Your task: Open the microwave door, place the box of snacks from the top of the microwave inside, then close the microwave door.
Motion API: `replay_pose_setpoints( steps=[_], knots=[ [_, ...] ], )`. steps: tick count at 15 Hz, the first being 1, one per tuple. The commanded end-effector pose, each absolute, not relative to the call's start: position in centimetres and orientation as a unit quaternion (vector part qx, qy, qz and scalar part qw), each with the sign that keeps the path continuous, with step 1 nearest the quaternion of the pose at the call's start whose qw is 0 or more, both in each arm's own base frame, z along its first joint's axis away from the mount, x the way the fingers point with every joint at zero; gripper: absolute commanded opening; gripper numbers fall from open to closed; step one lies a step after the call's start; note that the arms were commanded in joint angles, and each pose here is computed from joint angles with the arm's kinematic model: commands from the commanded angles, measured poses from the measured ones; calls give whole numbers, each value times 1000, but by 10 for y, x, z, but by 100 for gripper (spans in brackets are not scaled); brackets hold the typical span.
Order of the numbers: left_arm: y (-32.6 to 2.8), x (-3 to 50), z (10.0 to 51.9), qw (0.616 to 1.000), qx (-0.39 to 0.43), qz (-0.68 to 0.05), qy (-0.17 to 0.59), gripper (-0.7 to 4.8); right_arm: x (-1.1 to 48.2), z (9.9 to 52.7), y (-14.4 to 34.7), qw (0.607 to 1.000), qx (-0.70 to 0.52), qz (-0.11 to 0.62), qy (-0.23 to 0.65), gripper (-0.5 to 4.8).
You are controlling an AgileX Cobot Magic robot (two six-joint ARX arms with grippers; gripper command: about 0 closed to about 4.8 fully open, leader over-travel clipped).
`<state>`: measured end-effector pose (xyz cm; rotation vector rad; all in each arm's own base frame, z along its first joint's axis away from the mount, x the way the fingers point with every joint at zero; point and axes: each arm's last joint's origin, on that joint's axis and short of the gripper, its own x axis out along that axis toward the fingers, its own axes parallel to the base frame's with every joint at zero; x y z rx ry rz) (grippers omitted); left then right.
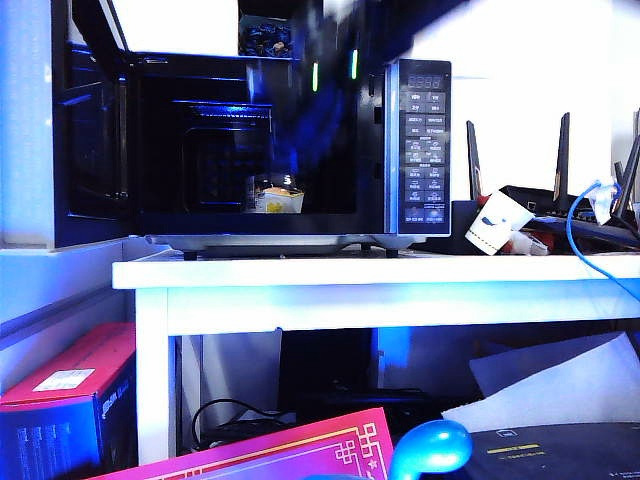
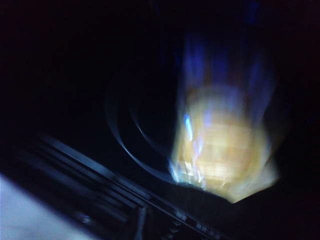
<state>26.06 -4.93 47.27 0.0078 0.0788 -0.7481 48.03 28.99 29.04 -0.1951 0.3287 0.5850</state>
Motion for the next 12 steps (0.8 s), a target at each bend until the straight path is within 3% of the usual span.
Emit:
replay_pose_setpoints(
  steps=[1, 4, 7, 12],
  knots=[
    [-42, 234, 484, 953, 5, -302, 40, -5, 451, 337, 284, 931, -100, 303, 178, -4],
    [-33, 211, 479, 975, 33, -195, 98, -5, 407, 398, 265, 927, -103, 309, 184, -4],
    [-28, 206, 466, 977, 43, -113, 177, -5, 351, 478, 229, 941, -85, 307, 114, -4],
    [-29, 219, 445, 959, 45, -104, 261, -5, 264, 561, 170, 961, -60, 268, 16, -4]
  ],
)
